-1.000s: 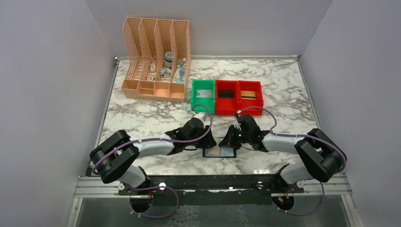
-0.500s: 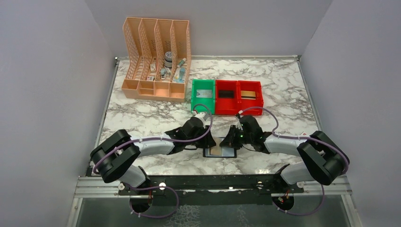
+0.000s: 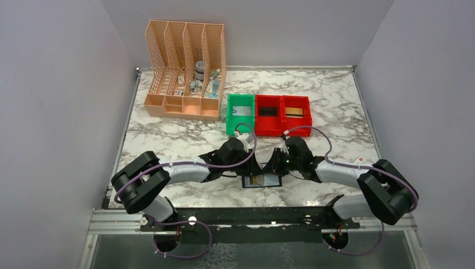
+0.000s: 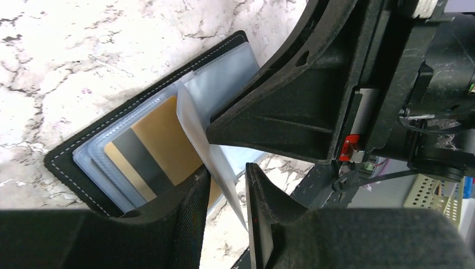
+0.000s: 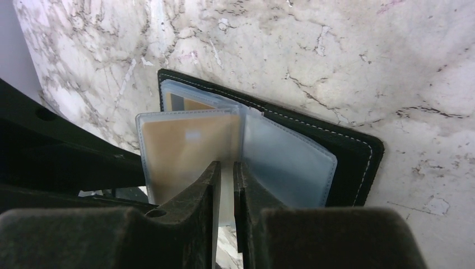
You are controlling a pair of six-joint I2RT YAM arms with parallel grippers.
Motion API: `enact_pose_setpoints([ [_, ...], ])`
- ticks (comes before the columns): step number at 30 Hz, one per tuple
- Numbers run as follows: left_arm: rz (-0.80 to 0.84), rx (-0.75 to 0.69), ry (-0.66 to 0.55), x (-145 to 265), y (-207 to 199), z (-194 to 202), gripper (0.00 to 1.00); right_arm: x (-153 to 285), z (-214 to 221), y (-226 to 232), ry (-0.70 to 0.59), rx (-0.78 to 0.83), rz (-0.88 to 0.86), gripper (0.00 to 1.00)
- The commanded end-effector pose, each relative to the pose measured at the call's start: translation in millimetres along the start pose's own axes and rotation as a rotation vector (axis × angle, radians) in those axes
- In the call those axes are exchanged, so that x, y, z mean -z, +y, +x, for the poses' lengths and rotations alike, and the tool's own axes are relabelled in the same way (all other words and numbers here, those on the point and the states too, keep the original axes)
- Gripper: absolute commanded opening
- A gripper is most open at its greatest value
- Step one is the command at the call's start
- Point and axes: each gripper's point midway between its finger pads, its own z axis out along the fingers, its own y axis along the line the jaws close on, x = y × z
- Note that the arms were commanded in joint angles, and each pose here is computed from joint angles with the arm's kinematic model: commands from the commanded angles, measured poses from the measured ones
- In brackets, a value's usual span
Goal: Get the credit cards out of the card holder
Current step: Remove the credit card from the card holder.
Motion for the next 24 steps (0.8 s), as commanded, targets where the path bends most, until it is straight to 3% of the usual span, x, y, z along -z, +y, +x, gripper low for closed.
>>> enact_pose_setpoints([
  [1,0.076,-0.016,0.0,-2,-21,-5,0.33,7,-12,9,-0.042,0.019,-0.006,0.17],
  [9,0.081,-0.015,0.008,-8,-24,-7,0.35,24,-29,-13,-0.13,-0.003,0.173,0.21],
  [16,0.098,-0.014,0.04,-16,-30,-4,0.4,59,-57,-31,-0.301,-0.014,0.348,0.23],
  [21,0.117,-0.025,0.092,-24,-35,7,0.48,86,-74,-29,-0.414,-0.018,0.389,0.25],
  [24,0.108,-0.033,0.073,-23,-37,7,0.6,96,-80,-23,-0.458,-0.006,0.363,0.28],
])
